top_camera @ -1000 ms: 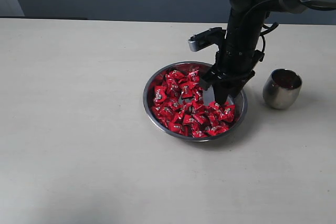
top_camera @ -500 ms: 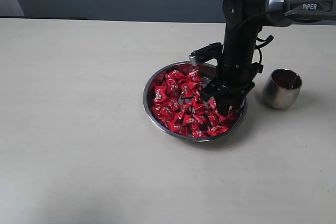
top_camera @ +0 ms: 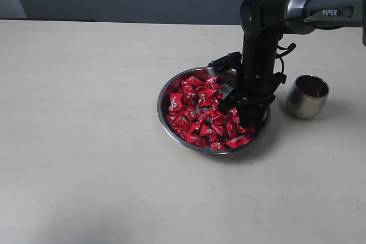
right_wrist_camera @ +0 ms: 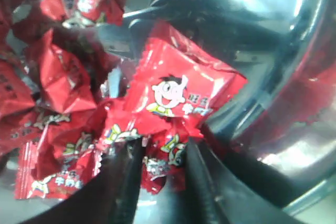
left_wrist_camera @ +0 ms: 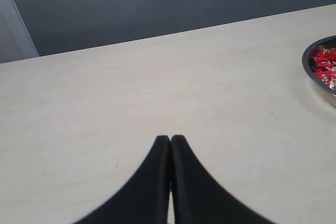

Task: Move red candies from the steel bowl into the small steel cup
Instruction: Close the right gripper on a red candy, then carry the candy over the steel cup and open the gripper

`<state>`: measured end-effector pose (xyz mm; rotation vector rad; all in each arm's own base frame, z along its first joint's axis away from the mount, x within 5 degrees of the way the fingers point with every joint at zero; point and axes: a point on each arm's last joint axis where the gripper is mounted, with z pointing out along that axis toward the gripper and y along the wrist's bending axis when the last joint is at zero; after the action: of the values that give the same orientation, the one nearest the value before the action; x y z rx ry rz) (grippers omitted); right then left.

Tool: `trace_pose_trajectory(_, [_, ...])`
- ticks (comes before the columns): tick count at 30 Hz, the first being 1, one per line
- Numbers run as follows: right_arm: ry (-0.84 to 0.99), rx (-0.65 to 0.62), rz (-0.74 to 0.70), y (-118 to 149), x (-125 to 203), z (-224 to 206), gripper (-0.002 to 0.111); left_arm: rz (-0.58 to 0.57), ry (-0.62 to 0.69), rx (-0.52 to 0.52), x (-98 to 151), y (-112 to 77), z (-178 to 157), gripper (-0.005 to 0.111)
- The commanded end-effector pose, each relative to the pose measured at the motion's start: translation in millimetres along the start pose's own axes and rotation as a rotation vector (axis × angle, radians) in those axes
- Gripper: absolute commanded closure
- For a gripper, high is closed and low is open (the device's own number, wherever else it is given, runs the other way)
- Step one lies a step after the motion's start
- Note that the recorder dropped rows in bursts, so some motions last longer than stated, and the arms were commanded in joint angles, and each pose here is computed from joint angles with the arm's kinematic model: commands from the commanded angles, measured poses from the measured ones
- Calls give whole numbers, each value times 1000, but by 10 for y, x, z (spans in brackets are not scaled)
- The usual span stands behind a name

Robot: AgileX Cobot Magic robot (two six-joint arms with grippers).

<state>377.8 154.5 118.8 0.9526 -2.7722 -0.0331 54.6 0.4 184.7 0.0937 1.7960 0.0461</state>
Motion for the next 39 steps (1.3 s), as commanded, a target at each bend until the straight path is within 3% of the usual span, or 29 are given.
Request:
trace_pose_trajectory(1, [13,30,-9,-38,4,18,99,-4,-10,10,-9,-5,-4,106])
trace_pose_trajectory(3, [1,34,-9,-35,10,-24,109,-4,-10,10,-9,-5,-4,106])
trace_pose_trajectory(18, [-194,99,-2,-17,192,-782,109,-4,-10,10,-9,-5,-4,106])
trace_pose_trajectory(25, [-302,132,150,-407,541,-1191,109,-4,-10,10,-9,-5,-4,106])
trace_pose_trajectory(31, [-297,119,261,-750,754,-1210,109,-4,-10,10,-9,-5,-4,106])
trace_pose_trajectory(39, [-323,126,316,-949,844,-1135,109,-4,-10,10,-9,-5,-4,106])
